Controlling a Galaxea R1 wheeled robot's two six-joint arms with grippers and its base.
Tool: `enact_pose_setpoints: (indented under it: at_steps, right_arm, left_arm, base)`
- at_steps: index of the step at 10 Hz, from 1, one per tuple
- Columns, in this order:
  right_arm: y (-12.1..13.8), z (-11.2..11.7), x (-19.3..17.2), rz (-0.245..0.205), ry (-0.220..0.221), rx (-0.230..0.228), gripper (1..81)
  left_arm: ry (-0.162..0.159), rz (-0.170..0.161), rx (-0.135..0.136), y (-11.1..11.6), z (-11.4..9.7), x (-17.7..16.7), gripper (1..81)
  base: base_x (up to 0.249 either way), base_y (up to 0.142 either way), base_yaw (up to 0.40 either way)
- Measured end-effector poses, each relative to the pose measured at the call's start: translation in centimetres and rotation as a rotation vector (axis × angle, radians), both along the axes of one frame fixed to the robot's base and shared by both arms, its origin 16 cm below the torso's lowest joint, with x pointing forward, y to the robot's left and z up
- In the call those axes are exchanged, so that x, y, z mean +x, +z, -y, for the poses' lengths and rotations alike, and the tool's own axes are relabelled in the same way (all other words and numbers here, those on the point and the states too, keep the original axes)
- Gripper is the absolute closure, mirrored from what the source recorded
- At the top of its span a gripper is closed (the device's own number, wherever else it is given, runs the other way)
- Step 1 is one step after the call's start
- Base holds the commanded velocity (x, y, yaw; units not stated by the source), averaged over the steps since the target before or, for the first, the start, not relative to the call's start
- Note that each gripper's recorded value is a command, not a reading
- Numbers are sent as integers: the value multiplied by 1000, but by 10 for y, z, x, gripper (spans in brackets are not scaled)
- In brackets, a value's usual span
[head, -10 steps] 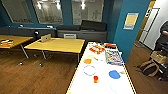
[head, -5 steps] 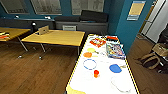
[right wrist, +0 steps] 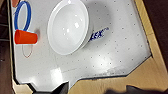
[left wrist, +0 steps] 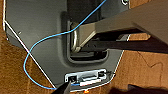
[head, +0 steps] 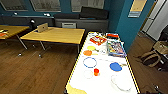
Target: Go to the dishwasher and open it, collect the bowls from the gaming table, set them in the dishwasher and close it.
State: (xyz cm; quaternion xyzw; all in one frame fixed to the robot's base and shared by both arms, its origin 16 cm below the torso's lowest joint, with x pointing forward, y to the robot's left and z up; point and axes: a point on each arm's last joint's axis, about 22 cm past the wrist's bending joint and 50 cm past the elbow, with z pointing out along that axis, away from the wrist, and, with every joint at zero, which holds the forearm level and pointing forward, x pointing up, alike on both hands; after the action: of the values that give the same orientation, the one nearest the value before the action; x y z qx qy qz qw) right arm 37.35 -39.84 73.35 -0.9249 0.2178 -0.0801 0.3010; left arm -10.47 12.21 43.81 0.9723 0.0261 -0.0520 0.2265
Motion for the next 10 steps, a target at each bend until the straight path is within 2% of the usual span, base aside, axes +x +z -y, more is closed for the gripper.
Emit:
enact_pose_setpoints:
  at_steps: [3, 5, 8, 9, 10]
  right_arm:
    - [10, 21, 62, 9, -53, -29, 10]
    - [1, 34, 77, -18, -80, -55, 10]
    - [-25, 32, 97, -68, -85, -78, 10]
    - [-38, 35, 105, -81, -97, -91, 10]
    - [-59, 24, 107, -112, -90, -87, 10]
  left_arm:
    - [0, 0, 1, 0, -1, 0, 10]
    - [1, -1, 1, 0, -1, 0, 10]
    - [4, -8, 2, 0, -1, -2, 10]
    - [4, -22, 2, 0, -1, -7, 10]
    - [5, -43, 2, 1, -1, -14, 10]
  base:
    - [0, 0, 0]
    - [0, 0, 0]
    - [0, 0, 0]
    - [0, 0, 0]
    - [0, 0, 0]
